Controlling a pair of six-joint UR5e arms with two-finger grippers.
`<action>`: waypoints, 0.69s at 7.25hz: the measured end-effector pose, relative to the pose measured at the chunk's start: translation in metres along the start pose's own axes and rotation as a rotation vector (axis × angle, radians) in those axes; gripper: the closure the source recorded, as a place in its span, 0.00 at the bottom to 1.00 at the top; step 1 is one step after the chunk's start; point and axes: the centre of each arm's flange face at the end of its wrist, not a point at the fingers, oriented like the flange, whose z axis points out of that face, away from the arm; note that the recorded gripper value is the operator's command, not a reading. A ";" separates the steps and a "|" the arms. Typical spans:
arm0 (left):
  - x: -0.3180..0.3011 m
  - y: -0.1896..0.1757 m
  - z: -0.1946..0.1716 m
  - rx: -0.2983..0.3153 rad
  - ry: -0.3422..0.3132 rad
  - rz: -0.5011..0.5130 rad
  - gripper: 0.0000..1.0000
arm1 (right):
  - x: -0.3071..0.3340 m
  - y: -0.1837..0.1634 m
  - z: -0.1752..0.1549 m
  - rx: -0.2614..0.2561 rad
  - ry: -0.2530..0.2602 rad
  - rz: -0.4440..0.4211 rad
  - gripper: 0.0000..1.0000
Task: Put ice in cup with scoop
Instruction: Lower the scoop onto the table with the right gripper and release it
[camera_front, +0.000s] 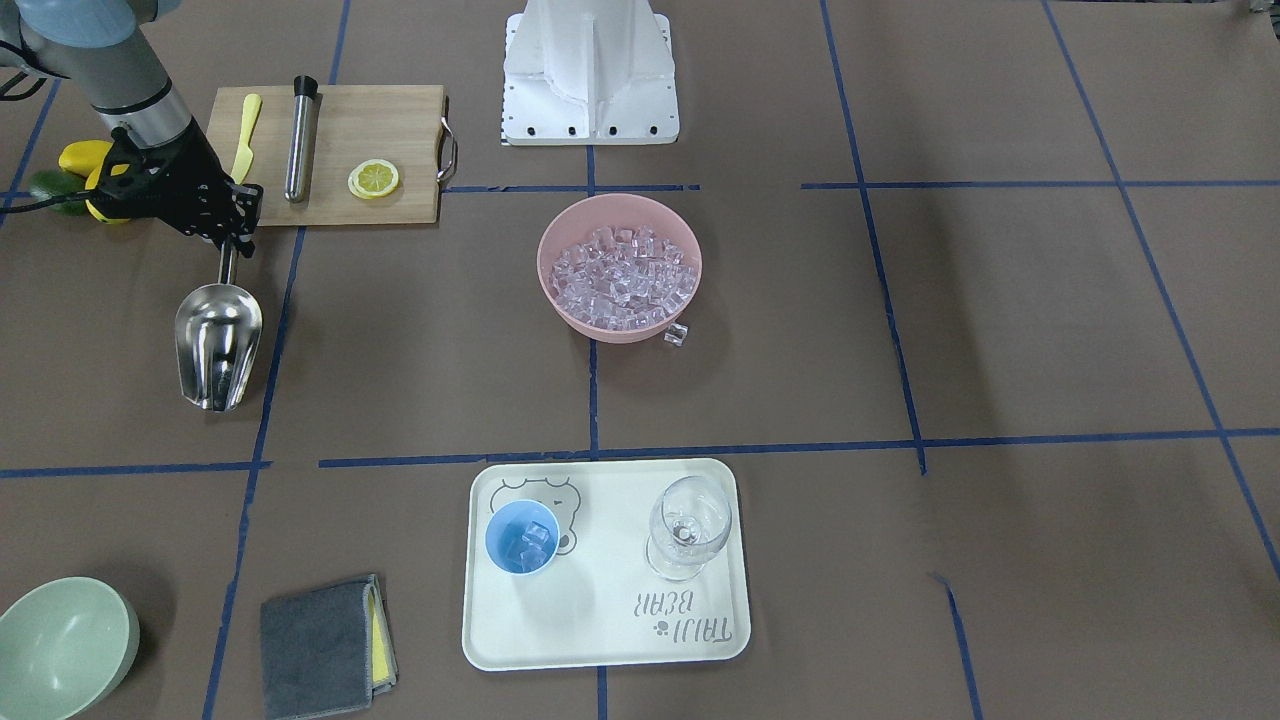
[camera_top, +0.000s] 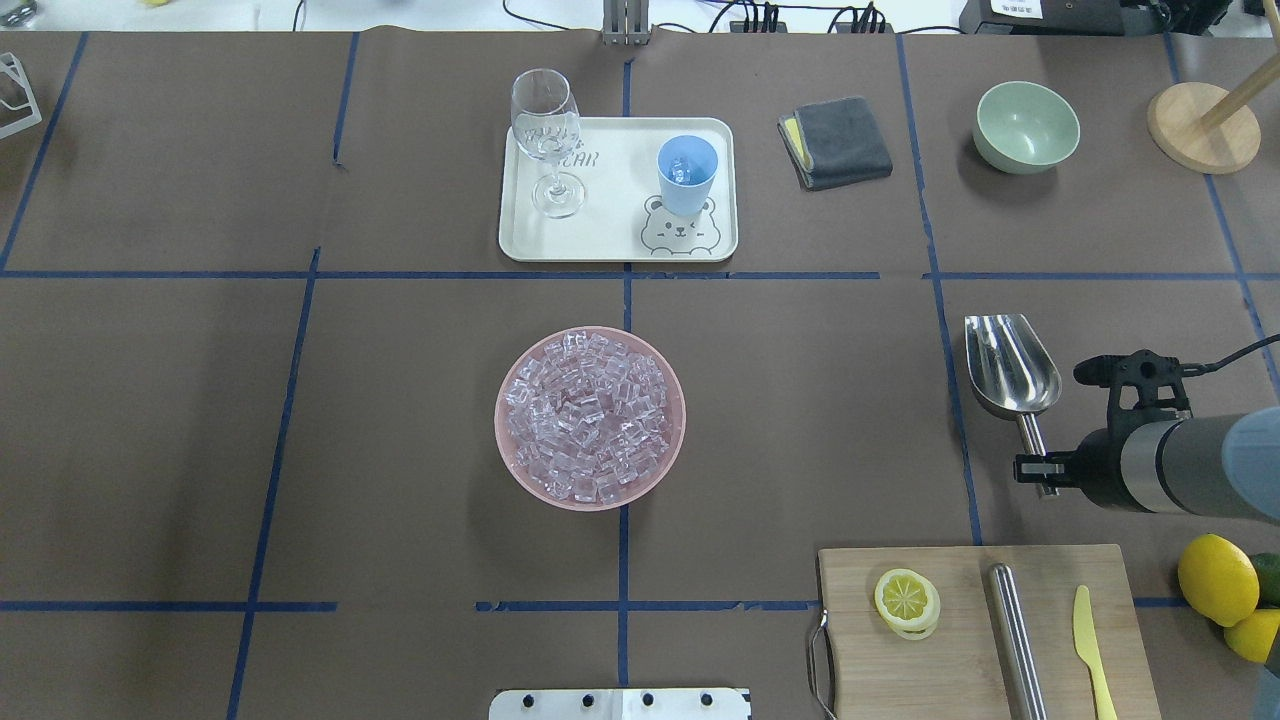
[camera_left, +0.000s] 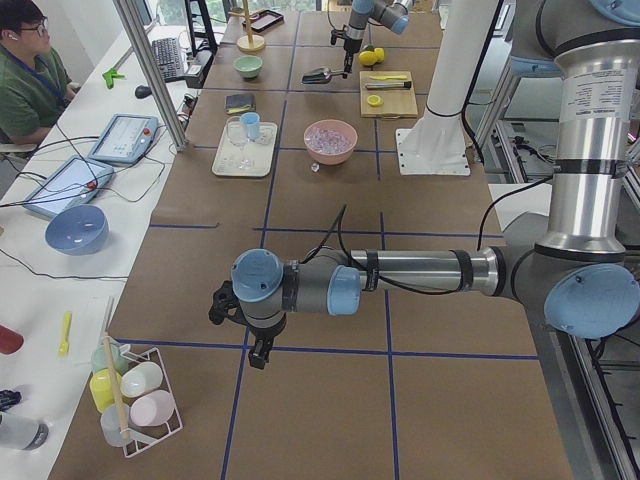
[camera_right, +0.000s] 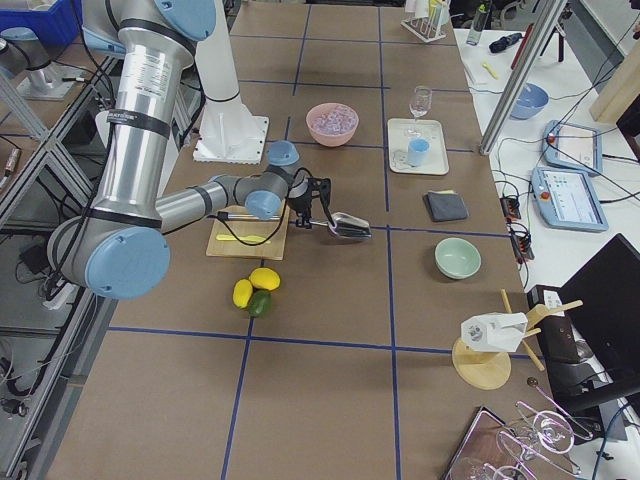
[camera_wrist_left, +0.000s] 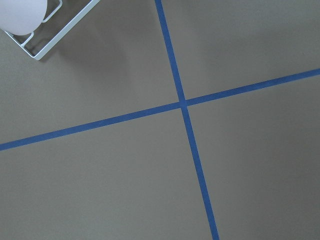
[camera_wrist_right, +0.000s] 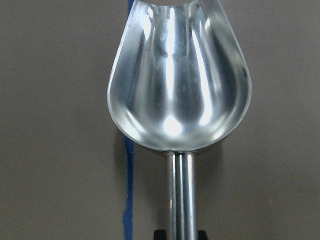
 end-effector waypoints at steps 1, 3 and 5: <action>0.000 0.000 0.000 0.000 -0.001 0.000 0.00 | 0.001 0.003 0.007 -0.002 0.001 -0.004 1.00; 0.000 0.000 0.000 0.000 -0.001 0.000 0.00 | 0.002 0.006 0.014 0.005 0.007 -0.013 0.78; 0.000 0.000 0.000 0.001 -0.001 0.001 0.00 | 0.001 0.010 0.020 0.015 0.018 -0.025 0.00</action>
